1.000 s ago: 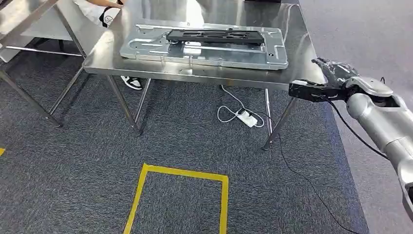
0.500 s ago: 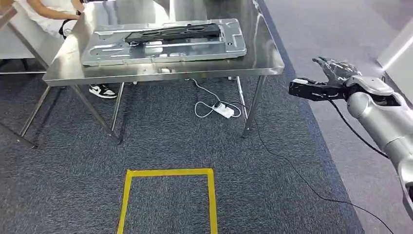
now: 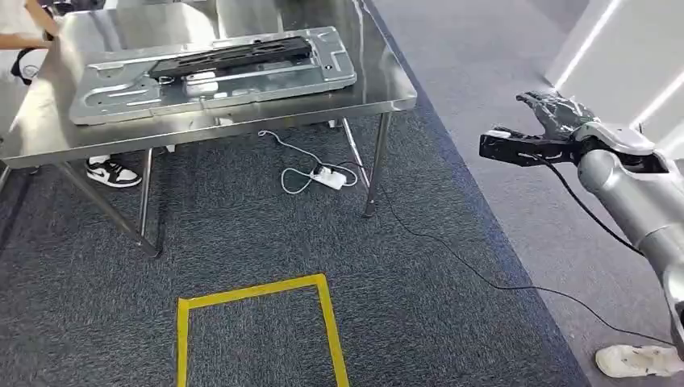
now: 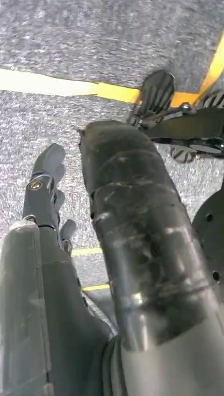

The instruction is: Take the parts from the cabinet and place them on the table.

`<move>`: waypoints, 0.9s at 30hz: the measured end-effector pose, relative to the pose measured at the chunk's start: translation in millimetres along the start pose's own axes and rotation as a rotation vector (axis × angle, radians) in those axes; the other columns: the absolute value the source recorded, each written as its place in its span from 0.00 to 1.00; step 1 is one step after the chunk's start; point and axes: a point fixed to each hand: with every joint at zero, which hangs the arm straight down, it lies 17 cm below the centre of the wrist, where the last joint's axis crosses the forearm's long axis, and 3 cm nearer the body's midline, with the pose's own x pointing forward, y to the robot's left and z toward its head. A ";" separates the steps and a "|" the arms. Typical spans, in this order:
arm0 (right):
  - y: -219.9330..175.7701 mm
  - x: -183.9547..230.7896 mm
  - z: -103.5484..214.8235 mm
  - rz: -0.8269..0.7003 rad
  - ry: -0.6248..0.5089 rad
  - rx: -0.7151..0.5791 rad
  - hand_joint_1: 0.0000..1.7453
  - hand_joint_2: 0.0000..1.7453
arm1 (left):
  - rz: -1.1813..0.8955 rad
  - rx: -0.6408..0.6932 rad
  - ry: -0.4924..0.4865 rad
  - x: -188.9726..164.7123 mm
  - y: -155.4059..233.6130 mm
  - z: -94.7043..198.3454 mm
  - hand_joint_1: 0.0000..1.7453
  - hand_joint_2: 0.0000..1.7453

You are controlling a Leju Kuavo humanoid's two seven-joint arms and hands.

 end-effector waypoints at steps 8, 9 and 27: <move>-8.7 -2.3 0.0 0.000 0.003 -0.017 0.00 0.00 | -0.007 -0.006 -0.007 3.8 -1.9 -0.5 0.00 0.00; -10.0 -3.5 0.3 -0.001 0.005 -0.020 0.00 0.00 | -0.008 -0.007 -0.009 4.6 -2.2 -0.6 0.00 0.00; 0.9 -14.8 4.4 -0.012 0.024 -0.017 0.00 0.00 | -0.019 -0.008 -0.011 2.2 0.4 0.0 0.00 0.00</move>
